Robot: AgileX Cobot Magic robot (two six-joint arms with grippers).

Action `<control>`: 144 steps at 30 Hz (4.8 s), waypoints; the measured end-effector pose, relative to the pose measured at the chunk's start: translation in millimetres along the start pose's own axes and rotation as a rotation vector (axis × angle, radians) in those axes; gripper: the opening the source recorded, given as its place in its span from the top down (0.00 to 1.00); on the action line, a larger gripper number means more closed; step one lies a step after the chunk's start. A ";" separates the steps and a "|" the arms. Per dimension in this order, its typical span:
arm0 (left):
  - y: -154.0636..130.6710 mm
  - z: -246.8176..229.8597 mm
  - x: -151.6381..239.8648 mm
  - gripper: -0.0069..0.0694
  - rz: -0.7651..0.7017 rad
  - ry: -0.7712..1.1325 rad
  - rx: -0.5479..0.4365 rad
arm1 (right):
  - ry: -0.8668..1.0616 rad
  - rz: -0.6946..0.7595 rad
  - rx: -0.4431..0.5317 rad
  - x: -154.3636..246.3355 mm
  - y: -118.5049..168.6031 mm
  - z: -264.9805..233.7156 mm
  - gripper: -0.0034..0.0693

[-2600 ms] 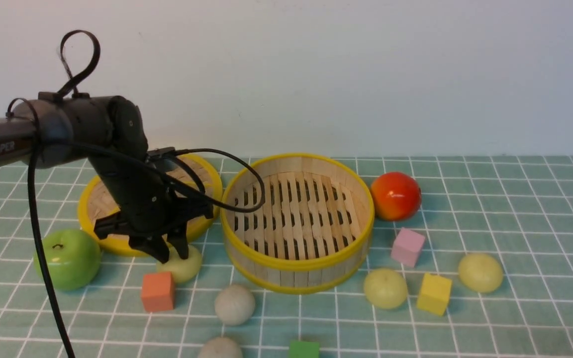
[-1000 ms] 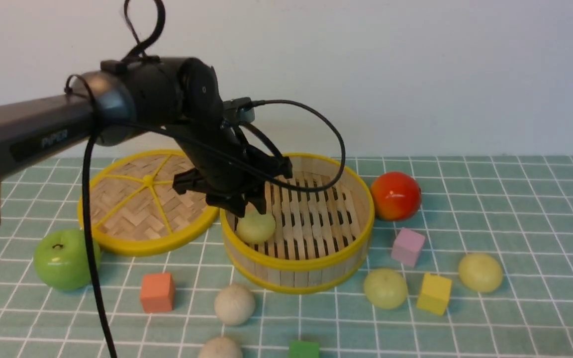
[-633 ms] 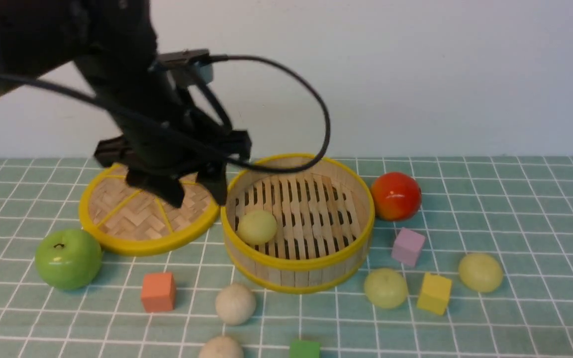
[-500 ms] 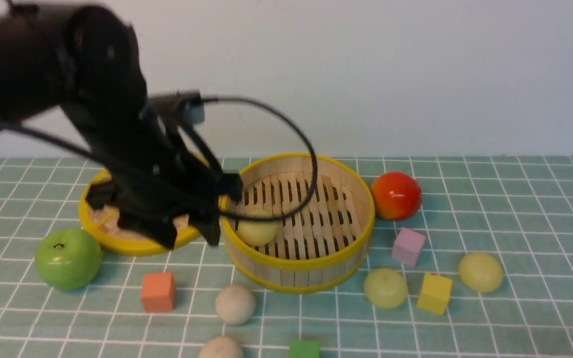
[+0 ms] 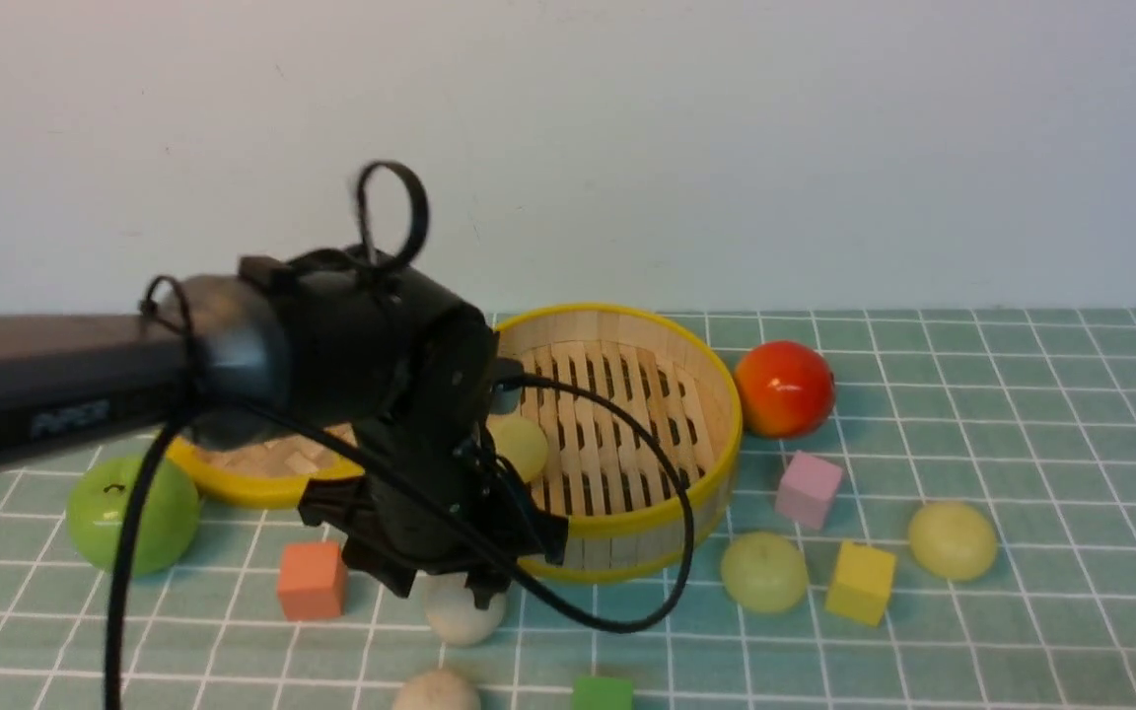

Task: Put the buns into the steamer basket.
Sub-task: Use the left arm to grab a steamed stuffed bun, then use the left arm to put the steamed stuffed bun into the steamer, then use the left arm to grab a steamed stuffed bun

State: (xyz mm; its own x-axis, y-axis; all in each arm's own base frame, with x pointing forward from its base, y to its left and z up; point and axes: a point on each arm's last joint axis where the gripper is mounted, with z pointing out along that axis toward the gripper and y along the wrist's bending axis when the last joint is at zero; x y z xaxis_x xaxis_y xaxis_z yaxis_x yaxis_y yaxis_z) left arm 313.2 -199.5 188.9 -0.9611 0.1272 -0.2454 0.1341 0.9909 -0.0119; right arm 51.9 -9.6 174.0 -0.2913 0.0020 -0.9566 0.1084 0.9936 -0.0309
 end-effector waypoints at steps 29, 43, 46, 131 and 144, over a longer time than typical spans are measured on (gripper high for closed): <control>-4.9 2.5 -7.8 0.59 -0.051 -0.066 0.044 | 0.000 0.000 0.000 0.0 0.0 0.0 0.63; -5.7 16.4 -6.8 0.75 -0.032 -0.021 0.018 | 0.000 0.000 0.000 0.0 0.0 0.0 0.62; -6.9 12.1 -8.7 0.90 -0.017 -0.009 0.019 | 0.000 0.000 0.000 0.0 0.0 0.0 0.62; 7.6 -2.8 45.3 0.60 0.082 0.071 0.100 | 0.000 0.000 0.000 0.0 0.0 0.0 0.62; 7.7 9.7 49.3 0.70 0.082 0.140 0.074 | 0.000 0.000 0.000 0.0 0.0 0.0 0.62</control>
State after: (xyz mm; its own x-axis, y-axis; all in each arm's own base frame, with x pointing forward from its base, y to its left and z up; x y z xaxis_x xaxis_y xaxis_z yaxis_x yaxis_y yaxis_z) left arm 269.2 -186.0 167.3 -0.9696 0.2177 -0.1115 0.2262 0.9715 -0.0701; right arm 51.9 -9.6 174.0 -0.2913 0.0020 -0.9566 0.1084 0.9936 -0.0309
